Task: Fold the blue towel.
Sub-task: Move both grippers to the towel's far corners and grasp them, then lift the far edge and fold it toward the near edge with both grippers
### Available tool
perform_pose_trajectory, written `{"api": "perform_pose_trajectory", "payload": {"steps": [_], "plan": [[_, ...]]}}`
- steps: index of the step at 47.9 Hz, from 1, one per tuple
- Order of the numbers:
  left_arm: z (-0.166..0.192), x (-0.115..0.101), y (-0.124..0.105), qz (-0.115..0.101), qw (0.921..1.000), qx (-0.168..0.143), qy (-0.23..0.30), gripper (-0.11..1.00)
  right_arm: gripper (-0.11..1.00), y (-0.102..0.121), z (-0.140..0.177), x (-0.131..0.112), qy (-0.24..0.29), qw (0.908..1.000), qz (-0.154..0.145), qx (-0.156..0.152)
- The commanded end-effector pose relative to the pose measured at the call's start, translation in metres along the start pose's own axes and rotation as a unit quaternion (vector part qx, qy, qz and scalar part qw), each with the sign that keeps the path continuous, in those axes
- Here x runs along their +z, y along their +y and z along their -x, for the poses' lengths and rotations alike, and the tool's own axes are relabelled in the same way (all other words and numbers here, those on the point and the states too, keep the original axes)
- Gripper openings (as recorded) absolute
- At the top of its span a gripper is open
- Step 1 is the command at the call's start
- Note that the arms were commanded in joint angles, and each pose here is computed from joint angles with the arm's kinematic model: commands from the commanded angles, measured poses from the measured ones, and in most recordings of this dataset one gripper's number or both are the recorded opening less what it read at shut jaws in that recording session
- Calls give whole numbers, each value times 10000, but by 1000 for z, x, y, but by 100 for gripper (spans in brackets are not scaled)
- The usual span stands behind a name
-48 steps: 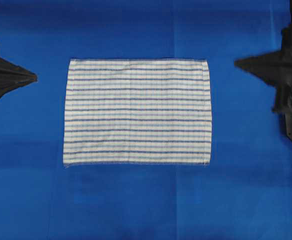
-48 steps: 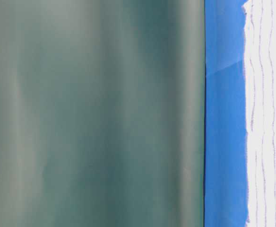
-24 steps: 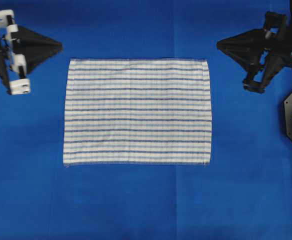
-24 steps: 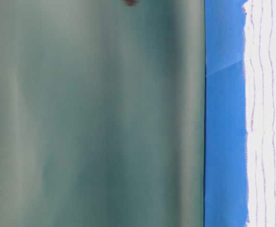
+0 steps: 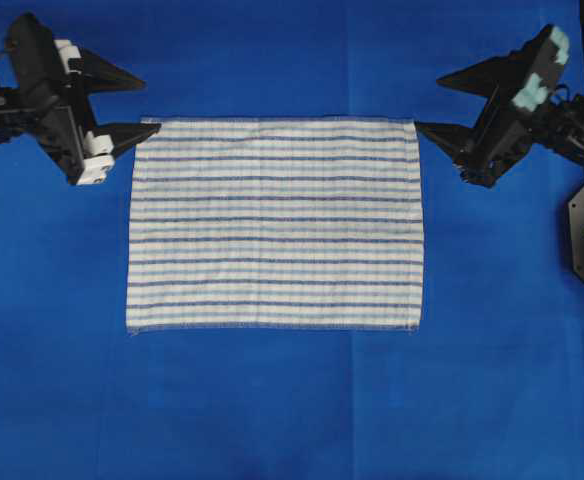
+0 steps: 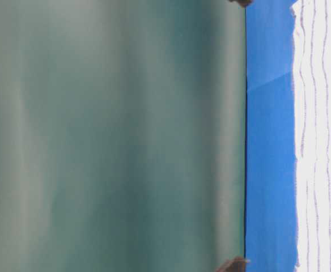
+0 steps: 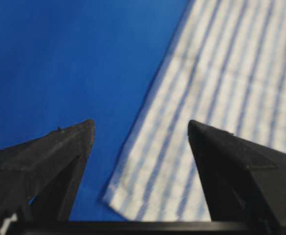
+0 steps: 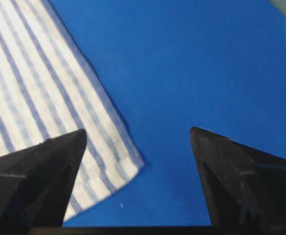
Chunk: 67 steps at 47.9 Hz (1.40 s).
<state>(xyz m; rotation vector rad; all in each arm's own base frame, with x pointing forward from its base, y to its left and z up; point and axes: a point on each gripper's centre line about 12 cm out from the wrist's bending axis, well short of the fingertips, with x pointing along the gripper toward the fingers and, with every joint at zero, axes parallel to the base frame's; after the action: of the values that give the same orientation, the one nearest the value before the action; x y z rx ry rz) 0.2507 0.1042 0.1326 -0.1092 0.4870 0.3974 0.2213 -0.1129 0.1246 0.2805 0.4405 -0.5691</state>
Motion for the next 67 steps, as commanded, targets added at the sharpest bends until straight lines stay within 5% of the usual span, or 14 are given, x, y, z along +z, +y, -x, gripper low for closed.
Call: {"api": "perform_pose_trajectory", "payload": {"steps": [1, 23, 36, 40, 51, 67], "plan": [[-10, -2, 9, 92, 9998, 146, 45, 73, 70, -1, -9, -2, 16, 10000, -8, -62], [-34, -36, 16, 178, 9976, 262, 610, 72, 69, 5, -41, -28, 643, 9978, 120, -97], [-44, -44, 16, 182, 9960, 258, 832, 68, 55, 8, -44, -29, 670, 9976, 147, -63], [-44, -46, 16, 184, 9952, 256, 923, 58, 42, 7, -43, -29, 678, 9976, 148, -65], [-44, -48, 11, 136, 9944, 189, 1031, 4, 4, 9, -44, -29, 674, 9976, 163, -38], [-41, -34, 5, 2, 9967, 89, 812, 2, -2, 15, -40, -22, 573, 9982, 177, 57]]}}
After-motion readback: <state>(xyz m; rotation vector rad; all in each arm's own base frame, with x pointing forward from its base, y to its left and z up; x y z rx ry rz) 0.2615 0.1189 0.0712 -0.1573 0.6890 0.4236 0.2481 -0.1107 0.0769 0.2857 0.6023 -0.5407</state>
